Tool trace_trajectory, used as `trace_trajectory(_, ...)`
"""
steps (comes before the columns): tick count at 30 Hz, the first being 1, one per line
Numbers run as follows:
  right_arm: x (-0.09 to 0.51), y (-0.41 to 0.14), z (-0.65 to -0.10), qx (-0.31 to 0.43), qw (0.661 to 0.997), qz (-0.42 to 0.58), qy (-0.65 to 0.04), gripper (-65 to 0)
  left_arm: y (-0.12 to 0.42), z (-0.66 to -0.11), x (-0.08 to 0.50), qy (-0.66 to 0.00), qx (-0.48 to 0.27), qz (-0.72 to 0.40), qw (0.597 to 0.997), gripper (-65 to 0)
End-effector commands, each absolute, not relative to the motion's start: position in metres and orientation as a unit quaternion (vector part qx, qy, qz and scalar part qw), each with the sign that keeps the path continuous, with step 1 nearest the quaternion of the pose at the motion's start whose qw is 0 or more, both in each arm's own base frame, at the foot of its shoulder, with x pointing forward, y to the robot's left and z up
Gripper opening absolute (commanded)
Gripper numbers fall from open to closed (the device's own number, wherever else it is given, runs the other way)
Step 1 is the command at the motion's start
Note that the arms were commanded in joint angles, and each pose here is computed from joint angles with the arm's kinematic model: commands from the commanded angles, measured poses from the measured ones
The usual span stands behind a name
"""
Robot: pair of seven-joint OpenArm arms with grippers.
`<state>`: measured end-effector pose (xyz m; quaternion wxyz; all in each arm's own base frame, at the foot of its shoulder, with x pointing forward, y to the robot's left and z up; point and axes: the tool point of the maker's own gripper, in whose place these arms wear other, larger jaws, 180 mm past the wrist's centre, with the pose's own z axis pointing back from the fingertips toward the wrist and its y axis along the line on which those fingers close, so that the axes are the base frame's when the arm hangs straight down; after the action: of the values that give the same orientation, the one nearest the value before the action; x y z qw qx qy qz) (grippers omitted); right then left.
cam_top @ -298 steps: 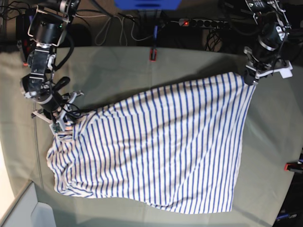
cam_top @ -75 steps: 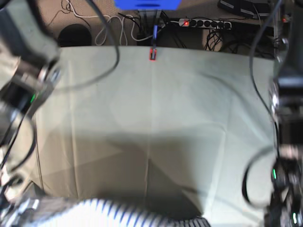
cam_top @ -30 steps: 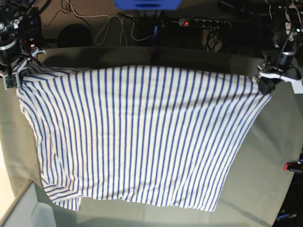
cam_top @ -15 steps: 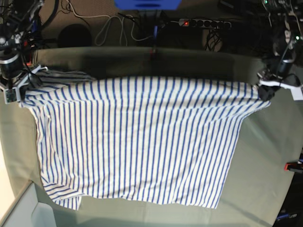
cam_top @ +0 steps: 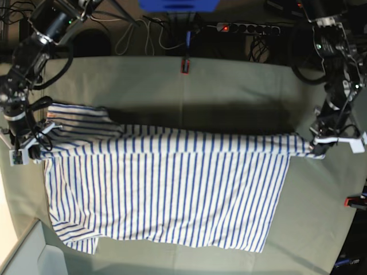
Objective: Layout the t-shirt on the table in an organized manner, then fold the t-shirt properly
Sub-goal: 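Drag the held shirt edge across the shirt body with both grippers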
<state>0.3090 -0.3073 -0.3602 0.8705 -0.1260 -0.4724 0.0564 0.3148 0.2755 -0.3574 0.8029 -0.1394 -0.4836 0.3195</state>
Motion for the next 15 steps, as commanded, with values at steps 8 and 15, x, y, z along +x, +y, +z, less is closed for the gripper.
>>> trace_trajectory(8, 0.363, -0.327, -0.328, -0.12, 0.844, 0.038, -0.522, -65.0, 0.247, -0.332, 0.389, -0.511, -0.184, 0.282, 0.791, -64.8)
trace_trajectory(15, 0.393, -0.329, -0.327, -0.094, 0.843, 0.025, -0.529, -65.0, 0.246, -0.324, 0.422, -0.512, -0.2, 0.292, 0.783, -64.8)
